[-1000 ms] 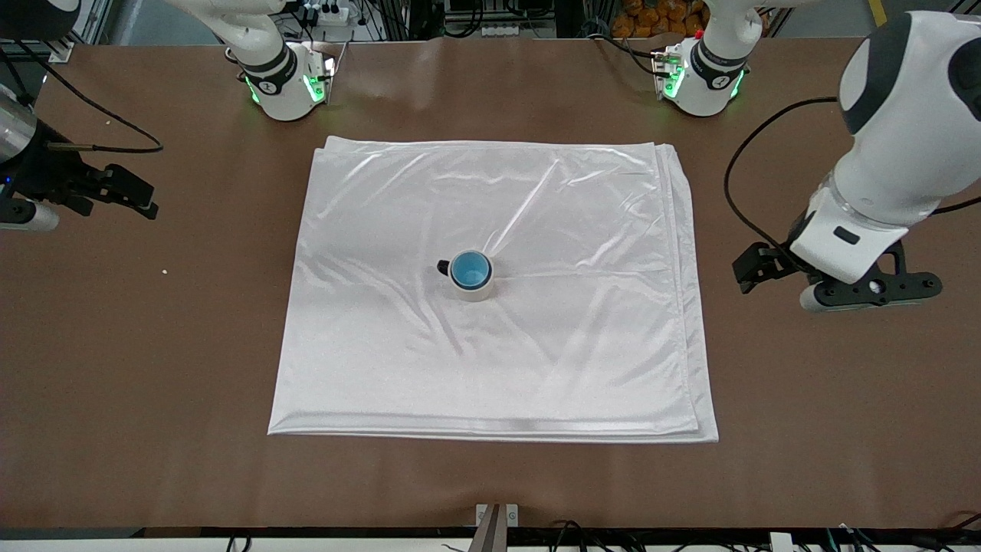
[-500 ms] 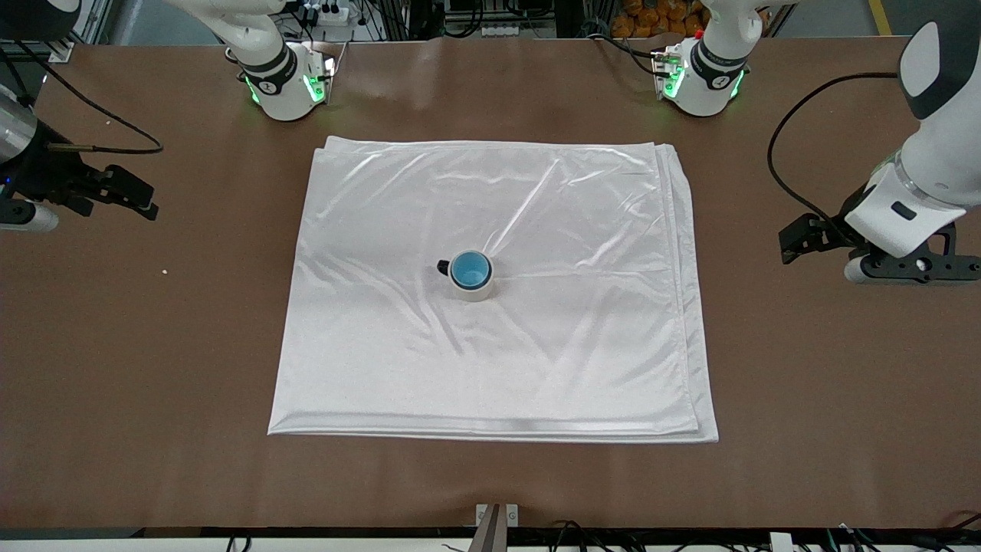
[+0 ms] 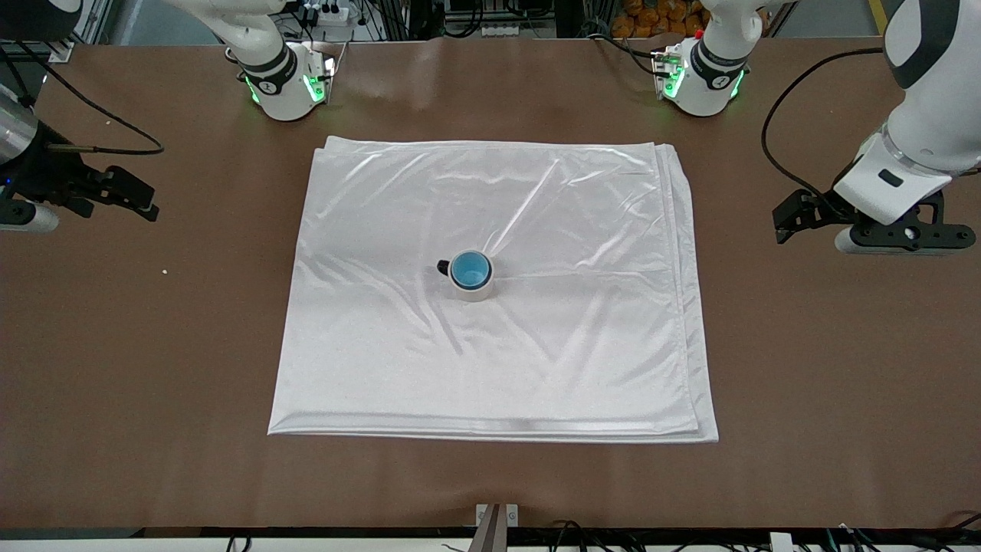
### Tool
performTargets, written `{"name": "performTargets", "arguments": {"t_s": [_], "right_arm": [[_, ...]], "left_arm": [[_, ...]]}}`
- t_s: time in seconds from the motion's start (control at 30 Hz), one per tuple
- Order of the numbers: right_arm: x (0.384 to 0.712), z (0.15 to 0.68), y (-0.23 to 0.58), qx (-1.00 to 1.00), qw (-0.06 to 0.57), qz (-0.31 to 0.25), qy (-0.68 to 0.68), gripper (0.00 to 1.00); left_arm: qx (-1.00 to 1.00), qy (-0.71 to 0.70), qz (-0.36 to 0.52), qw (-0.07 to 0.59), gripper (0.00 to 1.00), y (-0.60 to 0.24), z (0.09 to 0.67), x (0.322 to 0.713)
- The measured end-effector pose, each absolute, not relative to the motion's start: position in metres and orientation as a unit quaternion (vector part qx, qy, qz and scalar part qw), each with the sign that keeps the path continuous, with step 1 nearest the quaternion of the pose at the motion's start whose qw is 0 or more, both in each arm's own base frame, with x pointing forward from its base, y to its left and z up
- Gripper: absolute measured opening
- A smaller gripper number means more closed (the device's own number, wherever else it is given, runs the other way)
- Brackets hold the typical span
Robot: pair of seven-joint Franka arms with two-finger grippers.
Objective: Place blue cup into white mug on cloth
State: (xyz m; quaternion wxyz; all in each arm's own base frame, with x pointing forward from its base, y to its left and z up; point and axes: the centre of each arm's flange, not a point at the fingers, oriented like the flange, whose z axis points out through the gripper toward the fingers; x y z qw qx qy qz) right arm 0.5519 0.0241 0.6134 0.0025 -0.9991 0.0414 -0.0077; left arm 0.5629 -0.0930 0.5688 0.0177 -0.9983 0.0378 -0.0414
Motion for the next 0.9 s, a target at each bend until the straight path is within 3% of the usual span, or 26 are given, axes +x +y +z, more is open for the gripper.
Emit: {"name": "performTargets", "arguments": {"t_s": [0.9], "right_arm": [[0.552, 0.613, 0.024, -0.999, 0.003, -0.008, 0.042, 1.00]], "left_arm": [[-0.997, 0.037, -0.066, 0.016, 1.00, -0.094, 0.590, 0.558]]}}
